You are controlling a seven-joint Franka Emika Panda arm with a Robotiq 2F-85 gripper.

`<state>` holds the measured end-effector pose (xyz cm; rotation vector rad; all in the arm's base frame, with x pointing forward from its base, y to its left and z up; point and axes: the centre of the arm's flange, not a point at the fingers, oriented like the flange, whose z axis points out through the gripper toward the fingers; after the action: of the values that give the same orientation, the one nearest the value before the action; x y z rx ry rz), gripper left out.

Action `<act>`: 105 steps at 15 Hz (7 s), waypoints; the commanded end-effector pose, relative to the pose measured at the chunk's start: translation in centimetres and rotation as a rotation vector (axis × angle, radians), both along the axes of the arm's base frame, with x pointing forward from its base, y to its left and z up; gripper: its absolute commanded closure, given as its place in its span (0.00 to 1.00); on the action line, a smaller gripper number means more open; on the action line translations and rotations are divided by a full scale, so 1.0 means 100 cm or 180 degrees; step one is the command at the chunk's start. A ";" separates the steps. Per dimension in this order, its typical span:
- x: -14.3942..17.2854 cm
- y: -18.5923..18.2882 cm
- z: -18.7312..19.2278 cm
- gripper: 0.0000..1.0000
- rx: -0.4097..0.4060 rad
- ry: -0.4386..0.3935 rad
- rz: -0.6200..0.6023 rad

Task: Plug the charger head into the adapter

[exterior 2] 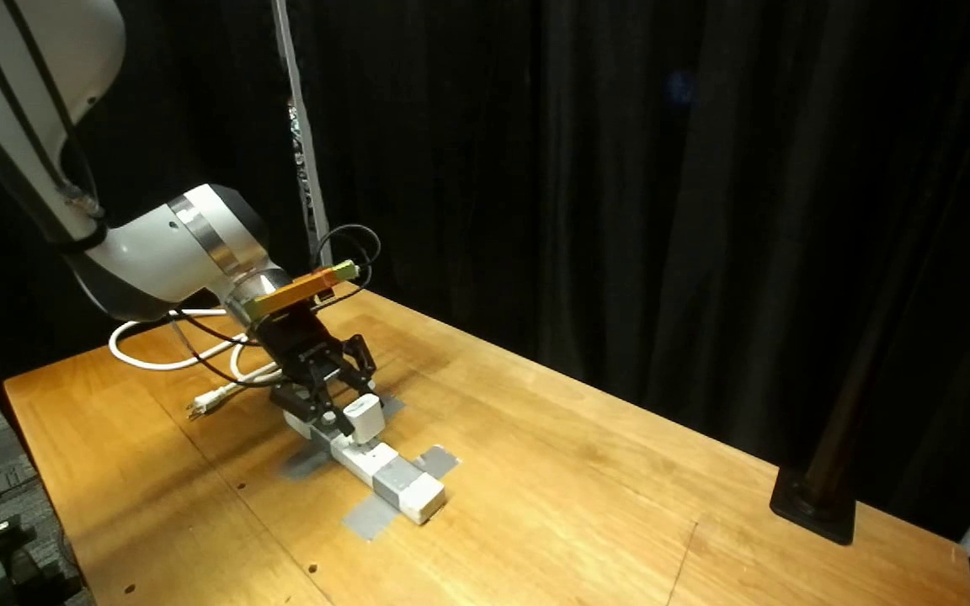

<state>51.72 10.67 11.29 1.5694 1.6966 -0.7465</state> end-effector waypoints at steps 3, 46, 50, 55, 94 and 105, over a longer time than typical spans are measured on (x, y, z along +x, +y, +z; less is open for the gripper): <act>0.047 0.005 -0.028 0.77 0.0107 -0.0096 0.0174; -0.002 0.004 0.036 0.77 0.0497 0.0248 -0.0172; -0.001 0.003 0.032 0.77 0.0469 0.0105 -0.0214; 0.002 0.003 0.028 0.77 0.0408 0.0020 -0.0215; -0.017 0.016 -0.049 0.26 0.0492 0.0635 -0.0128; 0.034 -0.048 0.025 0.00 0.0695 0.0148 -0.0471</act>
<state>53.31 8.23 9.27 1.7936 1.7994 -0.7573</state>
